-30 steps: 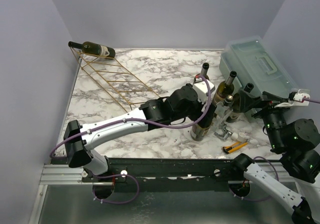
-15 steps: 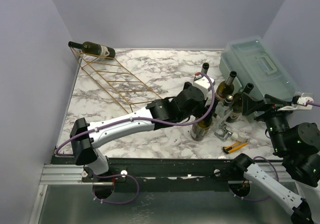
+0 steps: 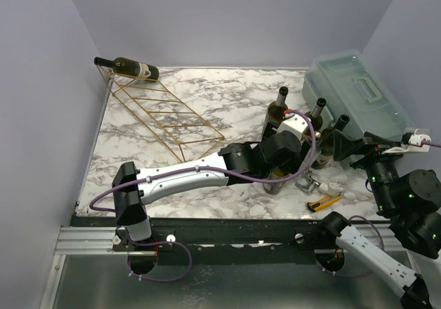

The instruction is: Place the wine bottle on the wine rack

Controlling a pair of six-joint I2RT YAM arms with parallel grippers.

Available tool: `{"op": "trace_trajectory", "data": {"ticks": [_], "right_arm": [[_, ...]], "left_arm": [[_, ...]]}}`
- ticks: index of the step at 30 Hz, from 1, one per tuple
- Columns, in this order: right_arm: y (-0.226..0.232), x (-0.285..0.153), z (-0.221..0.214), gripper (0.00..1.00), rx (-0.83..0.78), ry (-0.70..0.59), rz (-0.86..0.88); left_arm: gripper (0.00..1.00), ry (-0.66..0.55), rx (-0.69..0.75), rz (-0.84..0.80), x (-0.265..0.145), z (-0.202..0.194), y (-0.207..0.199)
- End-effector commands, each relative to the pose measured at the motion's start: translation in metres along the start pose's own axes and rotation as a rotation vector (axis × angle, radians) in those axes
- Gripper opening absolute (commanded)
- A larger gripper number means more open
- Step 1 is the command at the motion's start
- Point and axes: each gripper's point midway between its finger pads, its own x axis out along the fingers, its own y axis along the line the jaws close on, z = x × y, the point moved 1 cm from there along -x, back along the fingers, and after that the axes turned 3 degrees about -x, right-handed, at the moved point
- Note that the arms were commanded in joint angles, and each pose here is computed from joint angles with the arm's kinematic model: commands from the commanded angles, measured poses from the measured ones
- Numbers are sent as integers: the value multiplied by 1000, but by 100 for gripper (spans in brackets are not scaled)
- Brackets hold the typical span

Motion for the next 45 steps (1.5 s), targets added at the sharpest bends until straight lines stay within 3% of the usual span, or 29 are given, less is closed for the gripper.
{"op": "trace_trajectory", "data": {"ticks": [1, 12, 28, 42, 45], "right_arm": [[-5, -3, -5, 100, -1, 15, -16], [-2, -1, -7, 100, -3, 22, -10], [-4, -2, -10, 100, -4, 27, -17], [-1, 9, -13, 100, -3, 18, -29], [2, 15, -14, 100, -11, 17, -36]], "left_arm": [[76, -9, 58, 76, -3, 2, 5], [61, 25, 82, 78, 2, -7, 1], [25, 6, 104, 84, -3, 3, 4], [0, -86, 168, 153, -19, 48, 32], [0, -102, 146, 157, -20, 60, 41]]}}
